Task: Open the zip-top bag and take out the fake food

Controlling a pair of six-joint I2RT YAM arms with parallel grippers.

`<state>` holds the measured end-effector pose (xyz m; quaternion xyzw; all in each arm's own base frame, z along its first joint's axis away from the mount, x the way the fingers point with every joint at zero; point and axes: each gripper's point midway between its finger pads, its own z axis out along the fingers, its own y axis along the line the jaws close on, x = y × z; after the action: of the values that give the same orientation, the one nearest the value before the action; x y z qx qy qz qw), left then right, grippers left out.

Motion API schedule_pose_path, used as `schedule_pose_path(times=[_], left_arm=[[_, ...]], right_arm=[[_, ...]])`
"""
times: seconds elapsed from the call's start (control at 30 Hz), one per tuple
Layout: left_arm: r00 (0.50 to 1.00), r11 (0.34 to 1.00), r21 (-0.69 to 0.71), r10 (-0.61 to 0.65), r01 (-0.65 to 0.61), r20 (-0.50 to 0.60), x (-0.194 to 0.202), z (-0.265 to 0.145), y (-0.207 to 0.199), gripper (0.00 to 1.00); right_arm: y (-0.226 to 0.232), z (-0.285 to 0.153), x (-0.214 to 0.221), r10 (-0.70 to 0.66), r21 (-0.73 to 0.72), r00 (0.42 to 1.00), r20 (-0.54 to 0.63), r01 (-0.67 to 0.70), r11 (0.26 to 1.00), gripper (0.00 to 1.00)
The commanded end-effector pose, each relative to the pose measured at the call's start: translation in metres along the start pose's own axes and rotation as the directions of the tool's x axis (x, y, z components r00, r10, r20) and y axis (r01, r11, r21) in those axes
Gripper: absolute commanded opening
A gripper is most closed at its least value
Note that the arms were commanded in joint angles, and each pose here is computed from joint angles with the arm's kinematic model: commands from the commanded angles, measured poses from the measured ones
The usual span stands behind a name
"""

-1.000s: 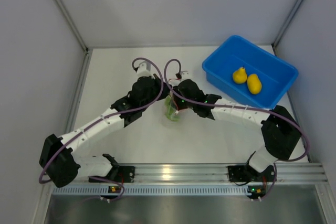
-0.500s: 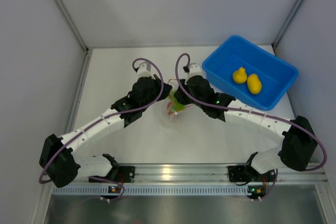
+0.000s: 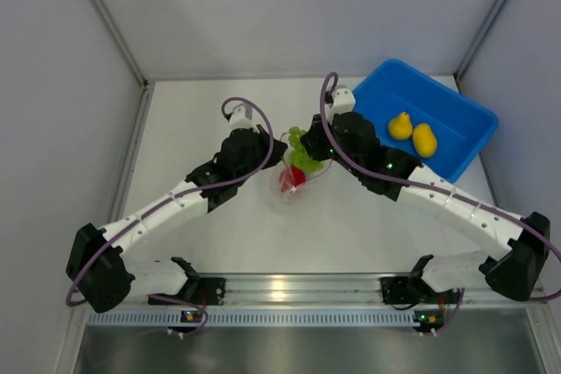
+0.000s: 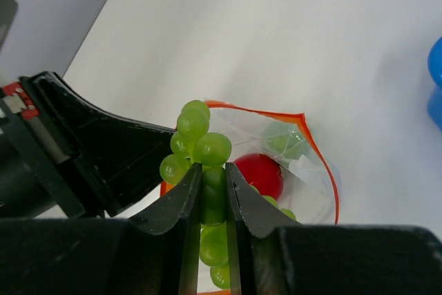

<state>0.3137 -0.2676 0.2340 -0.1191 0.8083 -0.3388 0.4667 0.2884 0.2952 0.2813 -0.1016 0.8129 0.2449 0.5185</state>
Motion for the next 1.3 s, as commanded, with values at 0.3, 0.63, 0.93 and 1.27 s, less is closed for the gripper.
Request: schedule_pose_path(times=[0.3, 0.63, 0.93, 1.27], left_arm=[[1.0, 1.0, 0.024, 0.003, -0.003, 0.009, -0.004, 0.002, -0.004, 0.0], [1.0, 1.0, 0.03, 0.006, -0.007, 0.019, -0.007, -0.003, -0.003, 0.0], [1.0, 0.998, 0.063, 0.0, 0.0, 0.006, -0.009, -0.008, -0.01, 0.0], [1.0, 0.995, 0.097, -0.001, 0.001, 0.002, -0.012, -0.013, -0.019, 0.0]], right_arm=[[-0.027, -0.047, -0.132, 0.002, 0.073, 0.972, 0.233, -0.02, 0.997, 0.0], [-0.207, -0.066, -0.152, 0.057, 0.459, 0.965, 0.254, -0.172, 0.872, 0.0], [-0.354, -0.085, -0.084, 0.218, 0.713, 0.95, 0.223, -0.311, 0.628, 0.06], [-0.391, -0.074, -0.035, 0.308, 0.755, 0.937, 0.162, -0.319, 0.573, 0.68]])
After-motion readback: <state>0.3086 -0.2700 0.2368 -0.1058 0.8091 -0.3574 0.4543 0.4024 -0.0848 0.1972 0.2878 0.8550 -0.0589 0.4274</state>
